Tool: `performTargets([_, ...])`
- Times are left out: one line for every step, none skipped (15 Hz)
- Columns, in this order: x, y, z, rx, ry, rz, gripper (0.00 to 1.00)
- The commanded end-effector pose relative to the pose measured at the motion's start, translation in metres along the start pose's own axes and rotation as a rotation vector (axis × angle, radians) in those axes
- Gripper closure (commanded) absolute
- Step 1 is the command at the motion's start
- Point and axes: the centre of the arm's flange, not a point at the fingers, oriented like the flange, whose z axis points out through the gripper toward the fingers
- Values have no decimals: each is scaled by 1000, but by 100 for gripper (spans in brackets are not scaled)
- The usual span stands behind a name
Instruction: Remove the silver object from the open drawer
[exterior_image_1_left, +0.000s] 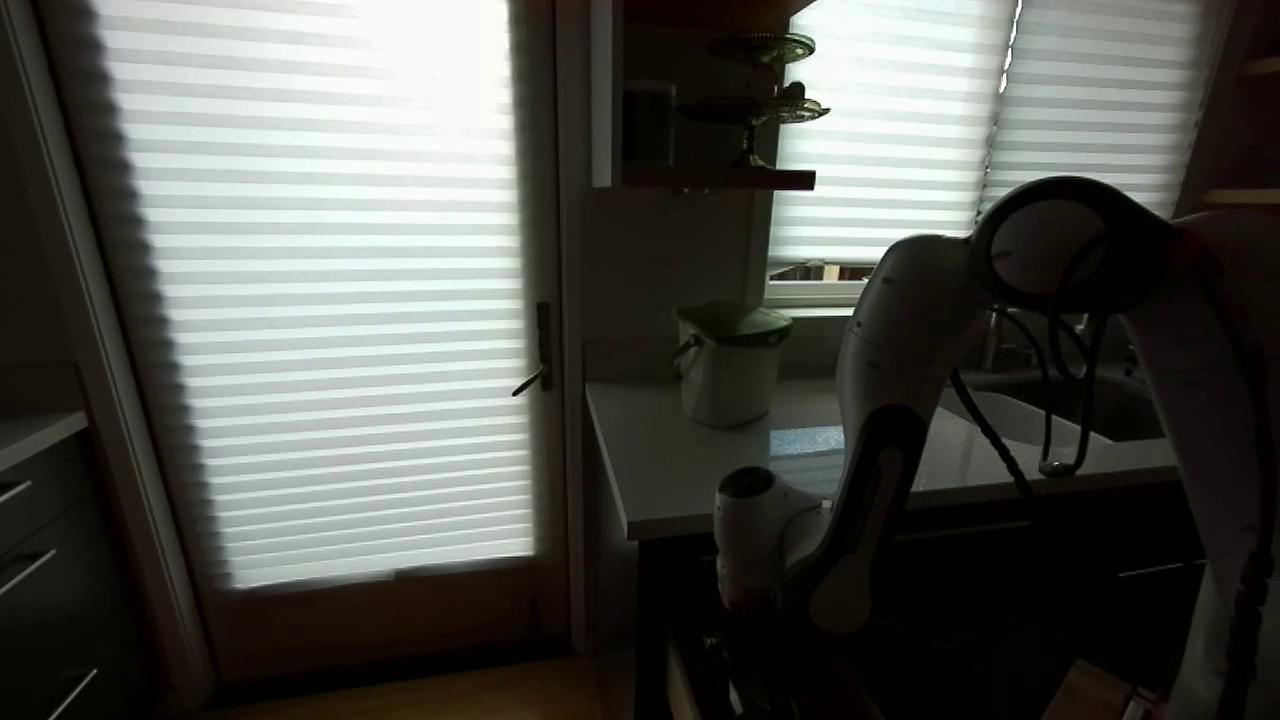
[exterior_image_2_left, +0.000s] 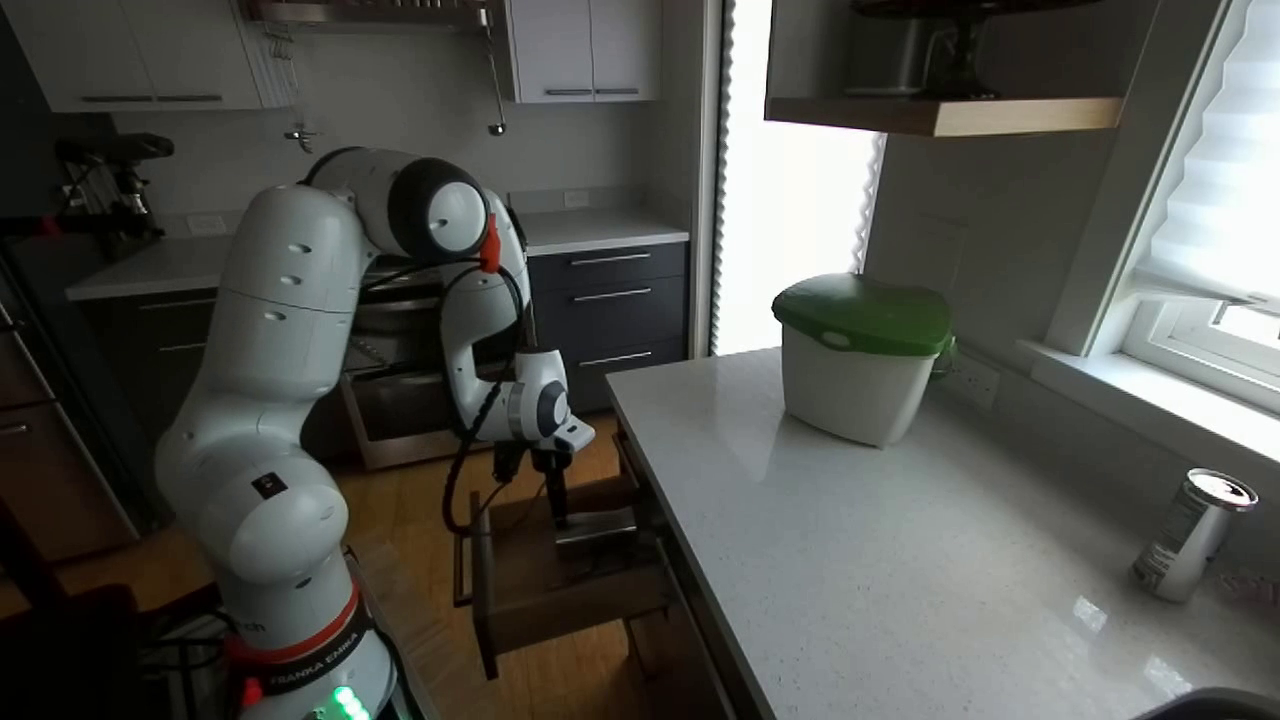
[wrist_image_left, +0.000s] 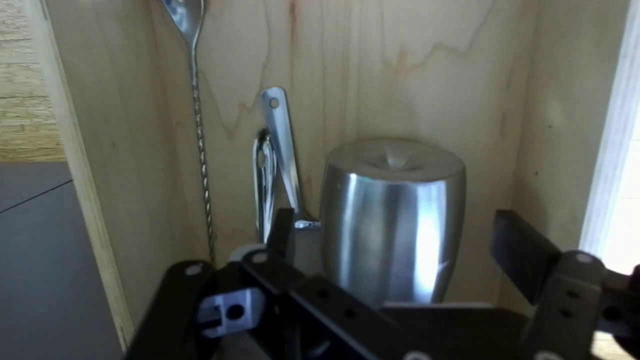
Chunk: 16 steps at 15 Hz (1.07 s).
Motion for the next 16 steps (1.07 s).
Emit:
performTargets([11, -14, 35, 31, 0, -15, 0])
performTargets([13, -15, 41, 33, -1, -11, 0])
performTargets([15, -16, 45, 35, 1, -8, 0])
performTargets([18, -15, 51, 28, 2, 4, 0])
performTargets([21, -15, 55, 25, 3, 13, 0])
performTargets([23, -14, 59, 20, 5, 18, 0])
performTargets([27, -13, 62, 20, 8, 25, 0])
performTargets([31, -11, 65, 24, 13, 26, 0])
performTargets([34, -10, 67, 30, 19, 29, 0])
performTargets([36, -10, 68, 40, 26, 28, 0])
performTargets([38, -10, 69, 42, 31, 27, 0])
performTargets([40, -9, 71, 44, 37, 25, 0])
performTargets([41, -9, 72, 48, 38, 23, 0])
performTargets([42, -7, 74, 49, 45, 24, 0])
performTargets([43, -6, 75, 50, 46, 25, 0])
performTargets([44, -5, 76, 49, 48, 23, 0])
